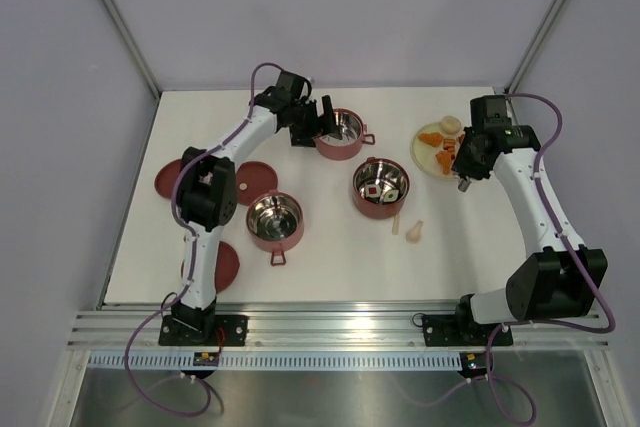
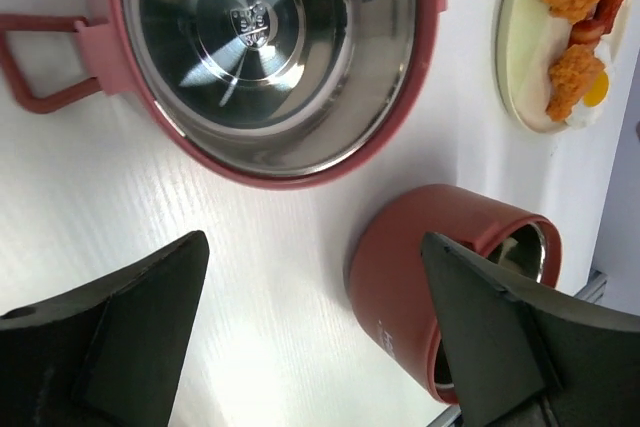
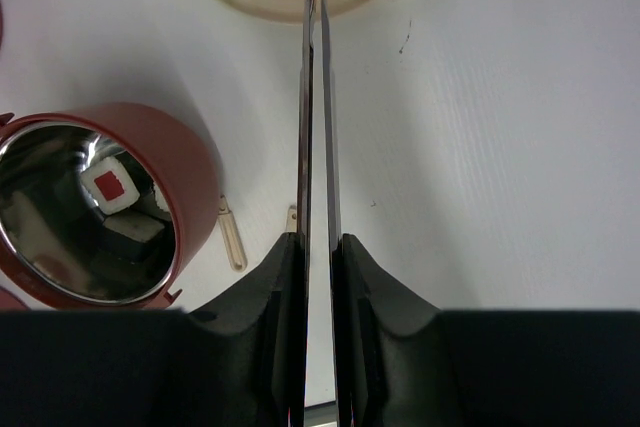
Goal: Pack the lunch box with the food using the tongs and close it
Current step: Move the packing box to the center of the board, then adjust the fake food on the plate, then pick up the fake food from the plate.
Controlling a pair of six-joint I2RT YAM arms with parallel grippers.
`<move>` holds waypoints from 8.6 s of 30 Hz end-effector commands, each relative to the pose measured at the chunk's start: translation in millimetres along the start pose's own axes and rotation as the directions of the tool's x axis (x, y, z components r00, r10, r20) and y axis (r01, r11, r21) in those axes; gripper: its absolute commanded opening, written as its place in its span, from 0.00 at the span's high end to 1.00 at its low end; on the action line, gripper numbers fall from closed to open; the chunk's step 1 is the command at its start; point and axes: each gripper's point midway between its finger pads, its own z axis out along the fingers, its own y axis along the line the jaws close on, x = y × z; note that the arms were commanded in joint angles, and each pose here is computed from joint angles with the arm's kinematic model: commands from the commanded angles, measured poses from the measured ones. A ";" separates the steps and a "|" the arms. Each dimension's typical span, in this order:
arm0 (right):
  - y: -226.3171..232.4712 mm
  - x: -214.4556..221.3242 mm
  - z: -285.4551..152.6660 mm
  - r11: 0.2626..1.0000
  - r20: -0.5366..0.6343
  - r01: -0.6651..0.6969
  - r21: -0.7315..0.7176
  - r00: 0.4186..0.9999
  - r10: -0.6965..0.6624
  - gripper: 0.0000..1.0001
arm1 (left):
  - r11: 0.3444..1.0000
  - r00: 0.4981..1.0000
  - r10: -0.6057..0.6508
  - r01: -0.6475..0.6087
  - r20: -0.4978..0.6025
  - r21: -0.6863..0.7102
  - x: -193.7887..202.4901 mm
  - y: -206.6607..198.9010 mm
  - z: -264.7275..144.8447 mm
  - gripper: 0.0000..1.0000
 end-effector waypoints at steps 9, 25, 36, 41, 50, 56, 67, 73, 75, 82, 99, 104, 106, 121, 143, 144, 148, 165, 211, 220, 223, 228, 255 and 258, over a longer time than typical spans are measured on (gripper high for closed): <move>8.1 -7.9 -6.0 0.998 0.042 -0.006 -0.064 0.999 0.009 0.72 | 0.997 0.979 -0.071 0.078 0.190 -0.028 -66.0 33.8 -36.1 0.08; 6.3 -2.0 -13.7 0.997 0.044 -0.005 -0.077 0.999 0.008 0.72 | 0.987 0.970 -0.117 0.090 0.214 0.133 -101.9 24.4 18.6 0.07; 3.6 -1.0 -10.5 0.998 0.044 -0.011 -0.063 0.999 0.013 0.72 | 0.982 0.984 -0.008 -0.026 0.178 0.188 -67.4 -7.1 21.0 0.07; 1.3 -4.0 -5.5 0.999 0.054 -0.020 -0.046 0.998 0.023 0.72 | 0.976 0.989 0.022 -0.053 0.149 0.213 -46.0 -16.3 21.8 0.07; -4.8 -24.5 -1.6 0.998 0.091 -0.043 -0.039 0.995 0.046 0.71 | 0.979 0.982 0.105 -0.131 0.158 0.158 -29.2 -21.7 -11.2 0.07; -9.5 -43.7 20.8 0.997 0.080 -0.070 -0.034 0.994 0.073 0.66 | 0.977 0.975 0.140 -0.163 0.171 0.134 -18.4 -25.1 -43.1 0.07; -1.0 -82.6 57.1 0.997 0.067 -0.067 -0.026 0.995 0.068 0.61 | 0.993 0.977 0.118 -0.121 0.178 0.002 9.7 -11.1 -99.7 0.07; 8.3 -72.6 78.3 0.996 0.006 -0.072 -0.059 0.997 0.073 0.62 | 0.994 0.976 0.108 -0.105 0.190 -0.024 24.9 -8.3 -123.6 0.06; 5.9 -65.9 82.8 0.996 -0.006 -0.076 -0.053 0.997 0.076 0.62 | 0.994 0.975 0.109 -0.105 0.194 -0.030 27.4 -8.3 -129.7 0.06; 4.0 -42.6 86.5 0.996 -0.050 -0.072 -0.061 0.996 0.069 0.63 | 0.993 0.968 0.119 -0.113 0.219 -0.044 35.6 -10.3 -151.6 0.06; 21.1 -26.9 56.9 0.993 -0.035 -0.033 -0.110 0.999 0.030 0.63 | 0.989 0.964 0.147 -0.138 0.224 -0.054 42.6 -17.9 -161.6 0.06; 15.1 -25.6 52.9 0.996 -0.021 -0.028 -0.086 0.999 0.027 0.63 | 0.989 0.966 0.145 -0.137 0.216 -0.054 45.4 -17.0 -160.1 0.06; 10.5 -27.7 52.1 0.997 -0.004 -0.030 -0.065 1.000 0.029 0.63 | 0.989 0.965 0.145 -0.136 0.217 -0.056 45.4 -16.5 -160.4 0.06; 9.1 7.3 69.6 0.996 -0.098 -0.057 -0.072 0.994 0.050 0.64 | 0.988 0.967 0.152 -0.144 0.206 -0.053 43.5 -18.2 -157.1 0.05; 45.7 -15.3 59.1 0.997 -0.017 0.042 -0.071 0.999 -0.044 0.65 | 0.988 0.969 0.149 -0.140 0.197 -0.060 46.5 -15.7 -154.4 0.06; 43.8 -17.9 57.5 0.997 -0.009 0.041 -0.064 0.999 -0.042 0.65 | 0.988 0.969 0.148 -0.139 0.198 -0.060 46.3 -15.4 -155.1 0.06; 30.6 -30.5 53.0 0.999 0.024 0.019 -0.043 1.000 -0.018 0.64 | 0.988 0.969 0.152 -0.142 0.195 -0.063 47.5 -14.5 -154.0 0.06; -13.4 -20.0 78.5 1.000 -0.086 0.025 0.007 0.996 -0.024 0.50 | 0.988 0.971 0.149 -0.140 0.185 -0.061 46.7 -13.9 -149.1 0.06; 5.7 -45.1 84.6 0.996 -0.070 0.063 -0.062 0.995 -0.067 0.51 | 0.990 0.976 0.142 -0.136 0.165 -0.049 49.5 -16.5 -141.2 0.06; 3.0 -41.1 86.6 0.997 -0.075 0.061 -0.051 0.995 -0.064 0.61 | 0.989 0.978 0.142 -0.135 0.155 -0.051 52.9 -14.3 -138.8 0.06; 3.5 -47.5 75.2 0.997 -0.043 0.053 -0.055 0.997 -0.056 0.72 | 0.990 0.978 0.141 -0.135 0.157 -0.051 52.3 -14.1 -139.5 0.06; 4.9 -50.6 55.4 0.997 -0.013 0.028 -0.071 1.000 -0.029 0.77 | 0.990 0.977 0.140 -0.134 0.159 -0.049 52.2 -15.1 -140.5 0.06; 148.6 -58.7 -13.8 0.919 0.130 0.195 -0.343 0.979 -0.159 0.80 | 0.997 0.987 0.043 -0.033 0.153 -0.073 17.2 -10.3 -134.1 0.04; 181.0 -59.3 -15.6 0.885 0.152 0.231 -0.404 0.971 -0.184 0.80 | 0.996 0.986 0.014 0.001 0.169 -0.092 21.4 5.1 -144.7 0.04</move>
